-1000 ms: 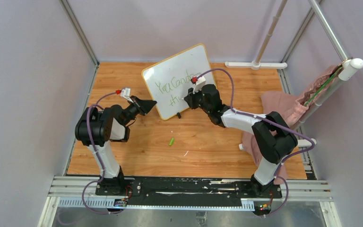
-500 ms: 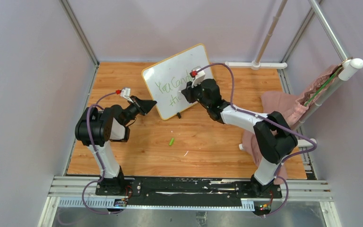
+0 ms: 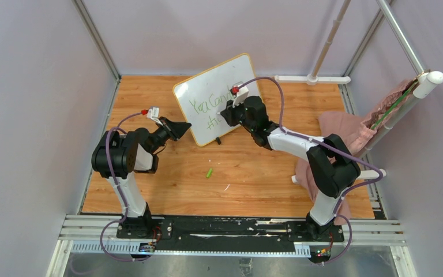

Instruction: Write a sentence on the whiteboard

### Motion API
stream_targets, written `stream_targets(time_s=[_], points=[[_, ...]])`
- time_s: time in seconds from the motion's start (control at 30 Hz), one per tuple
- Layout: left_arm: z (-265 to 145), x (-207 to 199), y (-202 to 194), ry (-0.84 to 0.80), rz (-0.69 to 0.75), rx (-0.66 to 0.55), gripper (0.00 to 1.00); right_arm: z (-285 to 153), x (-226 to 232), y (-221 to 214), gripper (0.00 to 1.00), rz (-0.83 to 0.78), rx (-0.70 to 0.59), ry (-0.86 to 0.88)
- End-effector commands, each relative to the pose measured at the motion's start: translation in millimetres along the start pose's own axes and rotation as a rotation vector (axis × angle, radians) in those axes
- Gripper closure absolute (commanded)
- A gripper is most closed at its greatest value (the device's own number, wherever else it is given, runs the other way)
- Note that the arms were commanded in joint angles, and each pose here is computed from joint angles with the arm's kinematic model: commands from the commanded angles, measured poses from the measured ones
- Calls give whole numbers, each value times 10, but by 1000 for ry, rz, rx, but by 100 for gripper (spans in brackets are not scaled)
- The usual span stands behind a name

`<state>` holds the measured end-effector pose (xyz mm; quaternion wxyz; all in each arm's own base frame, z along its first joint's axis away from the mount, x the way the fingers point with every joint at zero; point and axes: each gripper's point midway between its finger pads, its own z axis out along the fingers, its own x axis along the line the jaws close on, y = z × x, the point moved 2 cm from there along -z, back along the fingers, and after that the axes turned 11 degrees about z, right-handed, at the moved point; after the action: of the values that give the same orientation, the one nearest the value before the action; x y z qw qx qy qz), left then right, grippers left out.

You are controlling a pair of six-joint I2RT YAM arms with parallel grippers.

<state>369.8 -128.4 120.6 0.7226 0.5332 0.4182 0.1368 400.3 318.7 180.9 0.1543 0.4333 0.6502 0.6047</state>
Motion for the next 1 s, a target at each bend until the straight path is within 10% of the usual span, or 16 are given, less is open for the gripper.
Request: stream_targets(time_s=[0.0,0.97], points=[[34,-1,-52,-10,14,3,100,42,32,31,100,1,-5,12],[40,-10,-48,-14,15,3,100,-10,-76,-67,100,5,13,-26]])
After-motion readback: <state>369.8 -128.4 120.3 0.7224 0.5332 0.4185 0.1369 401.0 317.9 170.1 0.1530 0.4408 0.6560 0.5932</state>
